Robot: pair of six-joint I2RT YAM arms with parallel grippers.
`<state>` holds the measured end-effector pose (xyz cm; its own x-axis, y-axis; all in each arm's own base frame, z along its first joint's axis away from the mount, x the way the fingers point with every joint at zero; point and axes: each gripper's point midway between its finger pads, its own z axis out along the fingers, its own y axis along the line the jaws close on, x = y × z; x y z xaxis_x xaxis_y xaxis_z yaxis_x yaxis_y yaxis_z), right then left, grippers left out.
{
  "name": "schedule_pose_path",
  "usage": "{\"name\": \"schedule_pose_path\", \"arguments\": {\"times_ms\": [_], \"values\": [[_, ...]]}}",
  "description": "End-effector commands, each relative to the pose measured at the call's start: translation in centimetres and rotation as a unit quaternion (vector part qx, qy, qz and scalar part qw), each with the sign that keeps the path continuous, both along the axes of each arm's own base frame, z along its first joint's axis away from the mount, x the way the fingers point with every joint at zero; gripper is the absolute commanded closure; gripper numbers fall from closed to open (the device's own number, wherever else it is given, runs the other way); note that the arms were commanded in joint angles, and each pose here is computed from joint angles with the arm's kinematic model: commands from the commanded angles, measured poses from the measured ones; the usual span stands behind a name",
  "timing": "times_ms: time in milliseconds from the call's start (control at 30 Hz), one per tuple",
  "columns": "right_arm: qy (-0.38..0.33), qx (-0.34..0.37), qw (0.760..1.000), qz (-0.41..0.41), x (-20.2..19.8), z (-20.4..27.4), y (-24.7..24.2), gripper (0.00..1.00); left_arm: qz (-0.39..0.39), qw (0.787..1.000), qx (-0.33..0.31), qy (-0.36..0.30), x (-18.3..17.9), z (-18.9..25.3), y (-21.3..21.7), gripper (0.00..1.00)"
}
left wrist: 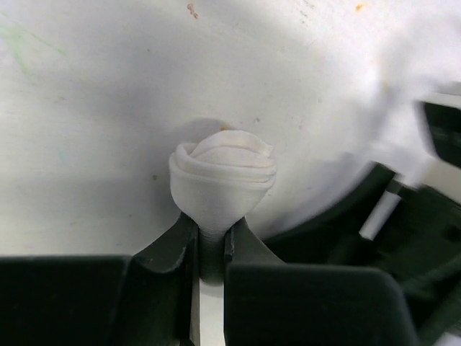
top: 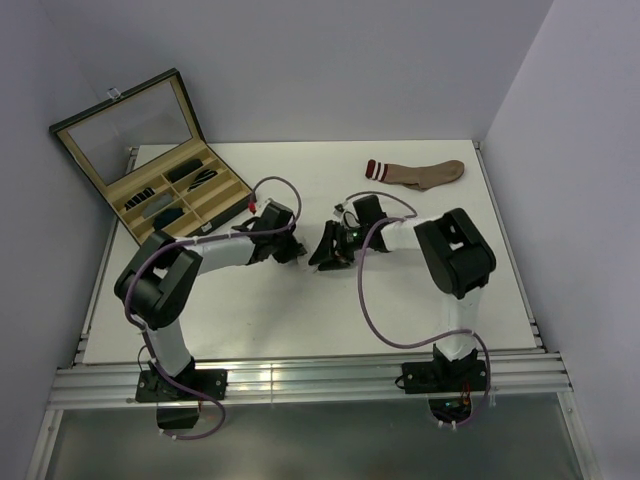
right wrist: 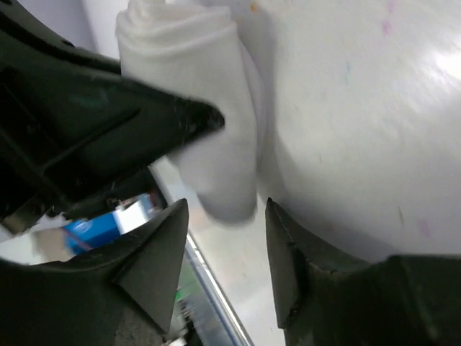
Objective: Roll the socks
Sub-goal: Pick up the sock at the center of the board, then place the sock in the storage box.
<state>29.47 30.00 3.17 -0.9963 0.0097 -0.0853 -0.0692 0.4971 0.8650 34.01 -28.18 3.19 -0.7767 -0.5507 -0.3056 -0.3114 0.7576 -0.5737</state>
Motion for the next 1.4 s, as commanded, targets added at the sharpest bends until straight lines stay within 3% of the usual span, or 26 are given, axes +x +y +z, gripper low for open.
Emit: {"name": "schedule_pose_path", "arguments": {"times_ms": [0, 200, 400, 600, 700, 833, 933, 1000, 1200, 1367], "values": [[-0.080, -0.065, 0.994, -0.027, 0.7, 2.0, -2.4, 0.43, -0.019, 0.995, 0.103, 0.004, 0.0, -0.7, 3.1, 1.00], [-0.162, -0.145, 0.974, -0.061, 0.7, 5.4, -6.1, 0.31, -0.048, 0.982, 0.158, -0.088, 4.8, 5.5, 5.3, 1.00], [-0.299, -0.226, 0.917, -0.135, 1.4, 12.5, -11.1, 0.28, -0.123, 0.954, 0.183, -0.205, 8.5, 12.2, 7.5, 1.00], [-0.410, -0.261, 0.841, -0.238, 0.6, 20.4, -16.3, 0.21, -0.156, 0.895, 0.285, -0.305, 12.2, 18.7, 13.2, 1.00], [-0.435, -0.270, 0.809, -0.289, 0.0, 23.1, -18.5, 0.11, -0.154, 0.874, 0.311, -0.340, 13.4, 20.5, 14.8, 1.00], [-0.445, -0.296, 0.775, -0.337, -0.6, 24.5, -21.1, 0.00, -0.178, 0.818, 0.405, -0.367, 14.9, 21.5, 18.0, 1.00], [-0.447, -0.301, 0.768, -0.346, -0.8, 24.2, -21.7, 0.00, -0.185, 0.777, 0.446, -0.403, 15.9, 22.0, 19.2, 1.00], [-0.447, -0.303, 0.766, -0.347, -0.7, 23.9, -21.7, 0.00, -0.178, 0.763, 0.458, -0.419, 16.7, 21.9, 20.5, 1.00], [-0.428, -0.344, 0.767, -0.332, 0.6, 22.6, -21.9, 0.00, -0.211, 0.750, 0.472, -0.413, 19.4, 19.6, 22.6, 1.00], [-0.409, -0.367, 0.776, -0.311, 1.4, 21.0, -21.6, 0.00, -0.255, 0.748, 0.432, -0.435, 19.8, 17.9, 22.2, 1.00]]}}
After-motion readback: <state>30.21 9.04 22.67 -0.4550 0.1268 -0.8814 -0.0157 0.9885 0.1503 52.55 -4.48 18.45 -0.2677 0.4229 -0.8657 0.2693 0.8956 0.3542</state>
